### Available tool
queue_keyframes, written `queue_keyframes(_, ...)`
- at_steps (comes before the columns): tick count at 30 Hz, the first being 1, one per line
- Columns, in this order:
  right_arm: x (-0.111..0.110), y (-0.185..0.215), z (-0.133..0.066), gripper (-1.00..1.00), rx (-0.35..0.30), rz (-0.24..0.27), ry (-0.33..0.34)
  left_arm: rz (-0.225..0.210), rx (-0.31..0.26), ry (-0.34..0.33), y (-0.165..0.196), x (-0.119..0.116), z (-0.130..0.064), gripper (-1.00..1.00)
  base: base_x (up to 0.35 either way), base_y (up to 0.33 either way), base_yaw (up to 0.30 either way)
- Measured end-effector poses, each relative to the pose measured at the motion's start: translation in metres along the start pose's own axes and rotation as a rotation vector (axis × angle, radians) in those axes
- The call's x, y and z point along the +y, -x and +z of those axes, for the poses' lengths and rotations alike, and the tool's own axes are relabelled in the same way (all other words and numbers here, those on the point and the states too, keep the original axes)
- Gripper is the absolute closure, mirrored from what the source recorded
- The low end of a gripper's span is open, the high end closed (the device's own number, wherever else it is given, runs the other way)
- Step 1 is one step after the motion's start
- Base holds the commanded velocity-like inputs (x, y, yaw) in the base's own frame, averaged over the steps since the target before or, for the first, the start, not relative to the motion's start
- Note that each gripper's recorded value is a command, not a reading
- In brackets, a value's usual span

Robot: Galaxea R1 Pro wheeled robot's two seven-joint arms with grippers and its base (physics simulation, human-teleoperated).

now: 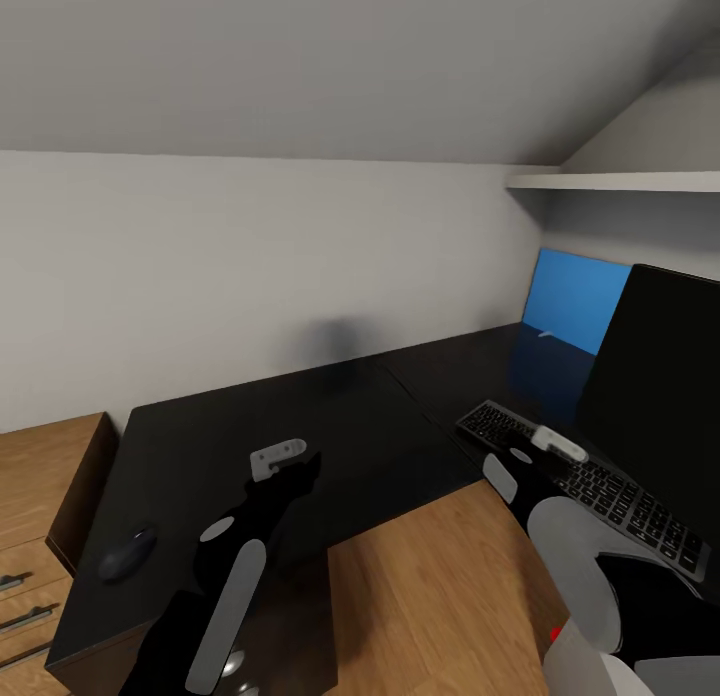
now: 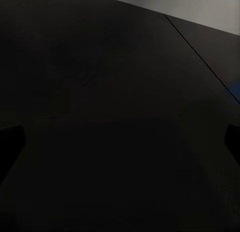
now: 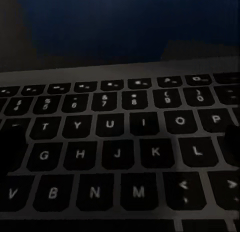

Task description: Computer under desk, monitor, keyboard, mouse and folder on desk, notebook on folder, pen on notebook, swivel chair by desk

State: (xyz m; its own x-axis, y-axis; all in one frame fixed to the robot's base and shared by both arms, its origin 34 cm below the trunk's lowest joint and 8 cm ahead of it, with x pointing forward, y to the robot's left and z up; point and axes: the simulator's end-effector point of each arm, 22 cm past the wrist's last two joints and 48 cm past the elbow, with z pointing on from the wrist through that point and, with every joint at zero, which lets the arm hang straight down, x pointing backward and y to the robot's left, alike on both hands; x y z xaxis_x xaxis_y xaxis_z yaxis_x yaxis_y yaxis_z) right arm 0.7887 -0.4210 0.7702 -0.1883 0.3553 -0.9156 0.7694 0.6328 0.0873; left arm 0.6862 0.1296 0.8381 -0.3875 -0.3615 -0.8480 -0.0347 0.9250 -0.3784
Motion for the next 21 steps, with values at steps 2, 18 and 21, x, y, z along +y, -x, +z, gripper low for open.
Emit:
queue_keyframes(2, -0.002, 0.000, 0.000, -1.00, 0.000, 0.000, -0.009, 0.000, 0.000, 0.000, 0.000, 0.000, 0.000, -1.00, 0.000, 0.000, 0.000)
queue_keyframes(18, -0.032, 0.001, 0.013, -1.00, 0.027, 0.047, -0.079, 0.000, 0.000, -0.002, 0.000, 0.000, 0.000, -1.00, 0.000, 0.000, 0.000)
queue_keyframes(21, -0.038, -0.001, 0.016, -1.00, 0.042, 0.068, -0.093, 0.000, 0.000, -0.002, 0.000, 0.000, 0.000, -1.00, 0.000, 0.000, 0.000)
